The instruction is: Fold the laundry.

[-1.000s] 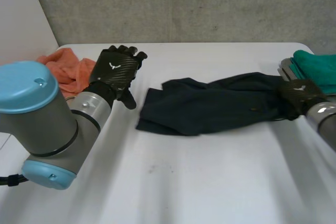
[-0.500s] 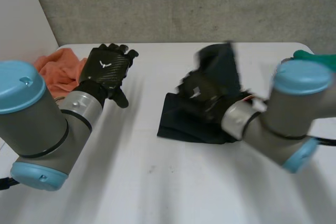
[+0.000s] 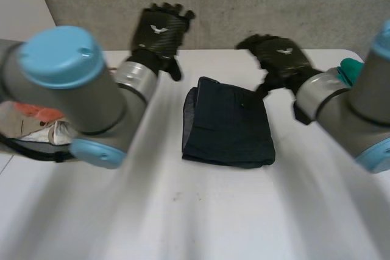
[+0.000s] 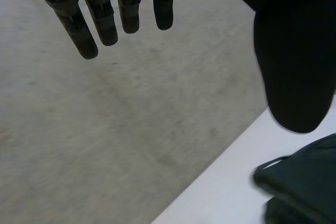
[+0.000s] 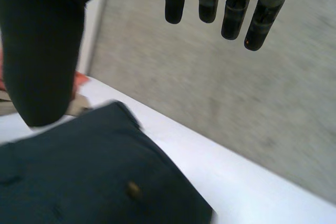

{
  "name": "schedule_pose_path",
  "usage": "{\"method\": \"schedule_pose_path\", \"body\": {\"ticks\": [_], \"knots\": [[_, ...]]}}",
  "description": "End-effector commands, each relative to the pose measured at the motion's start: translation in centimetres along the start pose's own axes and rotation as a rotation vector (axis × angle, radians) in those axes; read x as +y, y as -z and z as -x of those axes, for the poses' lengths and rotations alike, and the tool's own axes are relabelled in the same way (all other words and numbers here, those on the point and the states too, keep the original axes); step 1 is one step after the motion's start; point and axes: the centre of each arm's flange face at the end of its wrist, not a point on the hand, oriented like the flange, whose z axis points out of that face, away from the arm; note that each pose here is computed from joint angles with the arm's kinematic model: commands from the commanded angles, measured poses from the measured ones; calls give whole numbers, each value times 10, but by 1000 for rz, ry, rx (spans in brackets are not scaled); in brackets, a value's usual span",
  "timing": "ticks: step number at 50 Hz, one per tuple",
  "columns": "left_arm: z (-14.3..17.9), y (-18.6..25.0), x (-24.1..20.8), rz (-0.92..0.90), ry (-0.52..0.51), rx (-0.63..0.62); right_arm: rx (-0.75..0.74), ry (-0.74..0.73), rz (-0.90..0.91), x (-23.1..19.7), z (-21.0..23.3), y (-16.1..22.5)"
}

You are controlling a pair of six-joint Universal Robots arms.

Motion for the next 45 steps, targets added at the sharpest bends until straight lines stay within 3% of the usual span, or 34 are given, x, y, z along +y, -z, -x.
{"method": "schedule_pose_path", "body": {"ticks": [1,11,19,30,38,45], "knots": [[-59,-12,37,110,30,138,48,-14,118,13,-27,-8],[-81,-14,95,305,14,191,-69,-31,231,52,-23,-35],[-58,-13,122,426,-30,132,-113,80,319,90,-8,-48],[-63,-6,148,482,-169,177,-99,234,380,125,-2,-55],[-60,-10,133,447,-171,171,-85,260,345,109,-2,-56],[-44,-15,77,340,-152,146,-45,291,235,57,-3,-45]]}}
